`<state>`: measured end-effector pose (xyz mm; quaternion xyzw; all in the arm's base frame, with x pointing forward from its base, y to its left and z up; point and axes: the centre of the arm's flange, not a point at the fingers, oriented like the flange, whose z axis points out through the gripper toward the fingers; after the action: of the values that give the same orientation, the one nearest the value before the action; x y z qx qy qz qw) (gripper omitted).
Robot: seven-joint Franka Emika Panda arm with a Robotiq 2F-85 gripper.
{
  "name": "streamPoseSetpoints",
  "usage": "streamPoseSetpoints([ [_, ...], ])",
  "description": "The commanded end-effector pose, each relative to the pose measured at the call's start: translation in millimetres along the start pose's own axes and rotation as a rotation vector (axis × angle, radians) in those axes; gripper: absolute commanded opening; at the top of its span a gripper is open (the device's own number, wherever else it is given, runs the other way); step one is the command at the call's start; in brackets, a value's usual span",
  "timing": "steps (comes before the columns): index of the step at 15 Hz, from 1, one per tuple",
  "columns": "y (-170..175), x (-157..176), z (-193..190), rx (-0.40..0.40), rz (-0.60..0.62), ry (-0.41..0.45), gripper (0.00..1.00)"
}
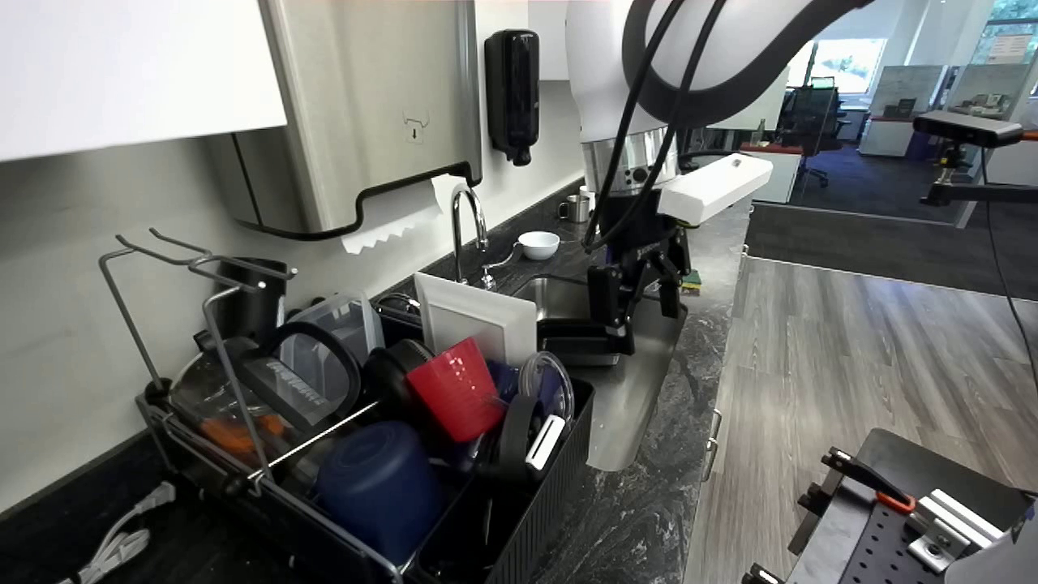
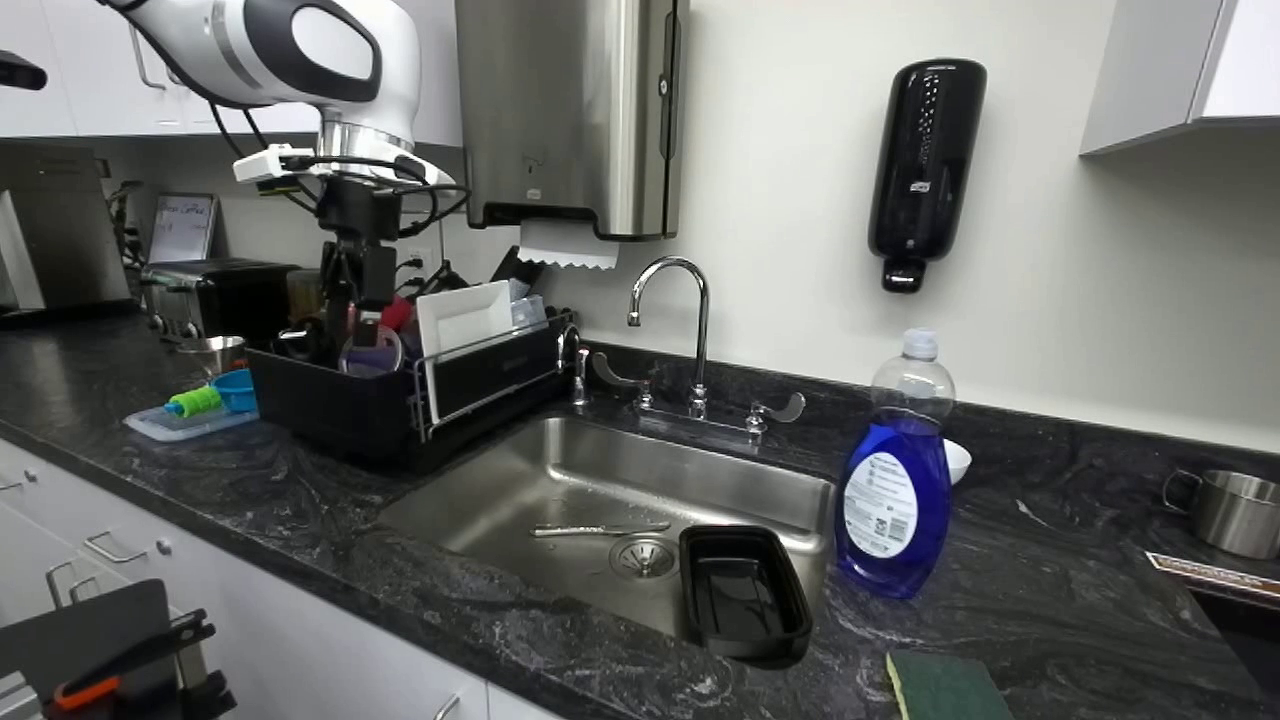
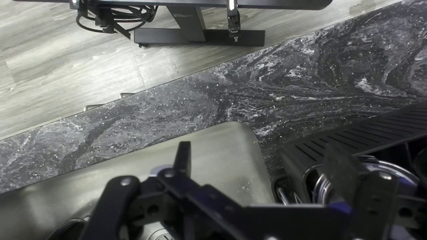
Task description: Use the sponge to wipe the counter.
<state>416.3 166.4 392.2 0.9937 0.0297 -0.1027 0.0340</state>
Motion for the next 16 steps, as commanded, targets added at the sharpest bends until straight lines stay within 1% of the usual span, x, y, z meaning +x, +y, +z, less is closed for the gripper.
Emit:
streamPoseSetpoints([
  [1,3.6,2.5,1.1,0.007,-0.030,0.006,1.00],
  [5,25.0,18.3,0.3,0.023,-0.034,0.022,1.00],
  [11,73.4,41.4,-1.9,0.065,-0.042,0.078,1.00],
  [16,119.7,57.5,-3.8,0.096,0.008,0.116,1.00],
])
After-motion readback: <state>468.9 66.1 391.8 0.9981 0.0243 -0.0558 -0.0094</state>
